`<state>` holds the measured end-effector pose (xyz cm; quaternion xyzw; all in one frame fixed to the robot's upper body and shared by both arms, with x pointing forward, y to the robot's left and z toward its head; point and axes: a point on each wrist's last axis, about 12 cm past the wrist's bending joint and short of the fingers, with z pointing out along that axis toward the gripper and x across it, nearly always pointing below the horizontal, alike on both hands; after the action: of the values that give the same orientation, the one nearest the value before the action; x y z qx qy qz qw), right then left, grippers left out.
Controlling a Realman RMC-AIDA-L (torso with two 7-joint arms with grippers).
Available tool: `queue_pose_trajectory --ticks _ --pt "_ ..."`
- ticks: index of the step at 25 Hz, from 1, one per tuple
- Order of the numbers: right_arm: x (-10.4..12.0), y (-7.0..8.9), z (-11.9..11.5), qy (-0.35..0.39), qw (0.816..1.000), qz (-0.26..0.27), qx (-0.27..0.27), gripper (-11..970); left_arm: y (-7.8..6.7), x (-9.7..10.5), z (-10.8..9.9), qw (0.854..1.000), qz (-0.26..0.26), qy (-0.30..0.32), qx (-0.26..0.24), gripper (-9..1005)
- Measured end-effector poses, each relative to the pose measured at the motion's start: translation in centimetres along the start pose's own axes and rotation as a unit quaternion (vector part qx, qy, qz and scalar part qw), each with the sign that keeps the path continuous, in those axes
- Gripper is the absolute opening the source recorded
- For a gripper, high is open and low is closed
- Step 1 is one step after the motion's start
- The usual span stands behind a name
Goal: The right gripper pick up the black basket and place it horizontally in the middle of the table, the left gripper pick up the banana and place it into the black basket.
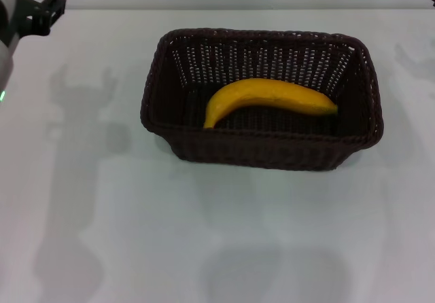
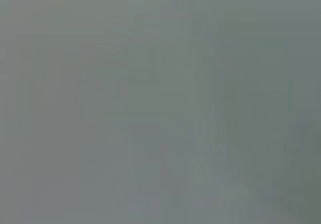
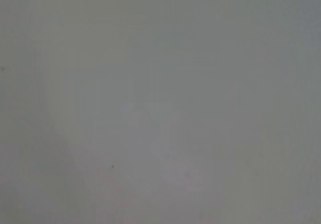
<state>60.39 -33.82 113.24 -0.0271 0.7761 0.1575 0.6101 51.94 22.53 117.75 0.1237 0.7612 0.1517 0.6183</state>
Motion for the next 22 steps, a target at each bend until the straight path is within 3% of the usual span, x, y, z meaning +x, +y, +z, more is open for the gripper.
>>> queue_pose_trajectory --ticks 7,11,16,18,22 --pt "0.5 -0.1 -0.1 0.007 1.0 0.004 -0.002 842 0.8 0.7 0.2 0.996 -0.063 -0.039 -0.041 879" --pt "0.5 0.0 0.0 0.008 1.0 0.005 -0.004 842 0.7 1.1 -0.1 0.992 -0.06 -0.079 -0.073 879" --pt "0.8 -0.1 -0.1 0.012 1.0 0.008 -0.005 841 0.1 2.1 -0.8 0.975 -0.03 -0.175 -0.134 879" --pt "0.9 0.0 -0.1 0.013 1.0 0.009 -0.007 841 0.0 2.9 -1.5 0.957 -0.043 -0.236 -0.16 879" --pt "1.0 0.0 -0.1 0.012 1.0 0.011 -0.009 841 -0.1 3.5 -2.0 0.949 -0.07 -0.256 -0.168 879"
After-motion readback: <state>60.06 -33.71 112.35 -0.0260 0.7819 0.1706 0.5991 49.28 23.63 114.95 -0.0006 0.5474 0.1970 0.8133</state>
